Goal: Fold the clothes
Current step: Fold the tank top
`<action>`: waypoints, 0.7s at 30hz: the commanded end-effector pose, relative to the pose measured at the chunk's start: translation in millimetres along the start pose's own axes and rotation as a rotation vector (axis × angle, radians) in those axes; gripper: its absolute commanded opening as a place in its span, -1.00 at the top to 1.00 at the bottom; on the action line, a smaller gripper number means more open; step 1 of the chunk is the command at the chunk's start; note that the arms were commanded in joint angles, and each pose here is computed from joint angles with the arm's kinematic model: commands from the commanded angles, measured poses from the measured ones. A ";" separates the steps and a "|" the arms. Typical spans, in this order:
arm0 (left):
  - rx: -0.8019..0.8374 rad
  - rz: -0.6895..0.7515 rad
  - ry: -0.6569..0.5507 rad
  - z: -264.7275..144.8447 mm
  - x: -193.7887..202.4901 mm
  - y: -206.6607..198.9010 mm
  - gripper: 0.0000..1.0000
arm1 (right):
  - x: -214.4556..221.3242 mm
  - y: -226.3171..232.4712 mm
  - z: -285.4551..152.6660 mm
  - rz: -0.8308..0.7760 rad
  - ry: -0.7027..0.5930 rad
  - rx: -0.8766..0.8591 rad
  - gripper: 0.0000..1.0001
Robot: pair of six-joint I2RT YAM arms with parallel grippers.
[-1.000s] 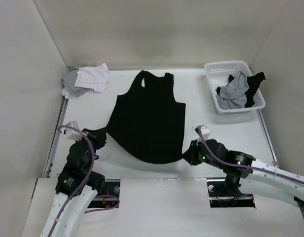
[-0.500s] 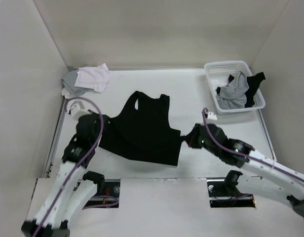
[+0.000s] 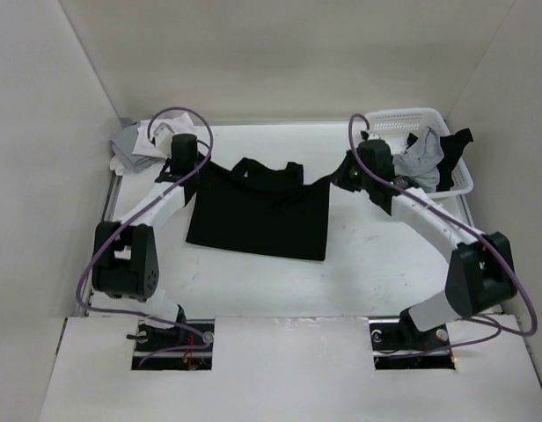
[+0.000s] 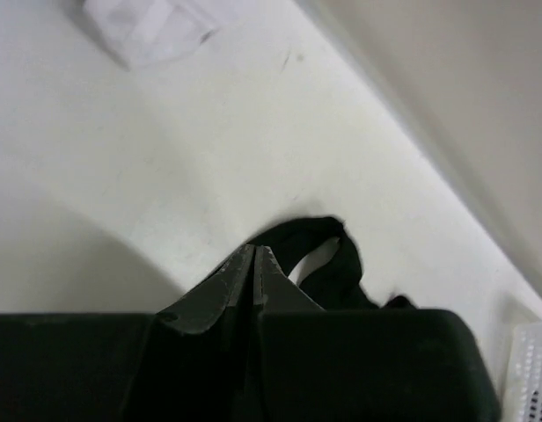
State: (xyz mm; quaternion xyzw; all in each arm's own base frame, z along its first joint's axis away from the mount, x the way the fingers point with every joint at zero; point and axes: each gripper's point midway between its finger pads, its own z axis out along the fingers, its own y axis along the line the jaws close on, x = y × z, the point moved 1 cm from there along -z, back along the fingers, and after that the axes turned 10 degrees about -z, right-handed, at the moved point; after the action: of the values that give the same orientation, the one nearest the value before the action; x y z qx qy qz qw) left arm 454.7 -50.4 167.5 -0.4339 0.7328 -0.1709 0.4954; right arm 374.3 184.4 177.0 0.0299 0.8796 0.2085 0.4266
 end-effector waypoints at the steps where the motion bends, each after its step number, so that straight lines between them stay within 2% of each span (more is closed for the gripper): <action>1: 0.131 -0.062 -0.081 17.4 -32.8 -55.6 0.96 | -51.1 10.6 19.9 -0.011 -0.092 -0.084 1.00; 7: 0.106 -0.079 -0.090 65.1 -40.1 -58.6 0.95 | -83.3 -16.9 71.9 0.031 -0.078 -0.062 1.00; 14: 0.057 -0.062 -0.054 133.2 -19.4 -52.6 0.91 | -100.2 -45.5 132.4 0.058 -0.062 -0.025 1.00; 16: 0.051 -0.066 -0.059 147.1 -17.9 -52.2 0.88 | -107.7 -51.8 146.1 0.062 -0.079 -0.010 0.92; 17: 0.057 -0.061 -0.055 152.2 -16.9 -54.7 0.79 | -107.8 -55.0 152.9 0.069 -0.074 0.000 0.80; 19: 0.057 -0.038 -0.058 149.6 -19.1 -56.7 0.42 | -107.7 -57.7 156.3 0.080 -0.083 0.025 0.46; 21: 0.073 -0.008 -0.081 133.9 -27.3 -59.8 0.09 | -109.5 -57.4 144.2 0.060 -0.102 0.054 0.26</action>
State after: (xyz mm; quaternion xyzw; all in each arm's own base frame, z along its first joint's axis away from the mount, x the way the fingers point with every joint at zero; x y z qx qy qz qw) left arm 597.9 -42.3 94.2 -0.4458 0.7385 -0.1588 0.4804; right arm 549.9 158.0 110.7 0.0830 0.8878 0.2015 0.4055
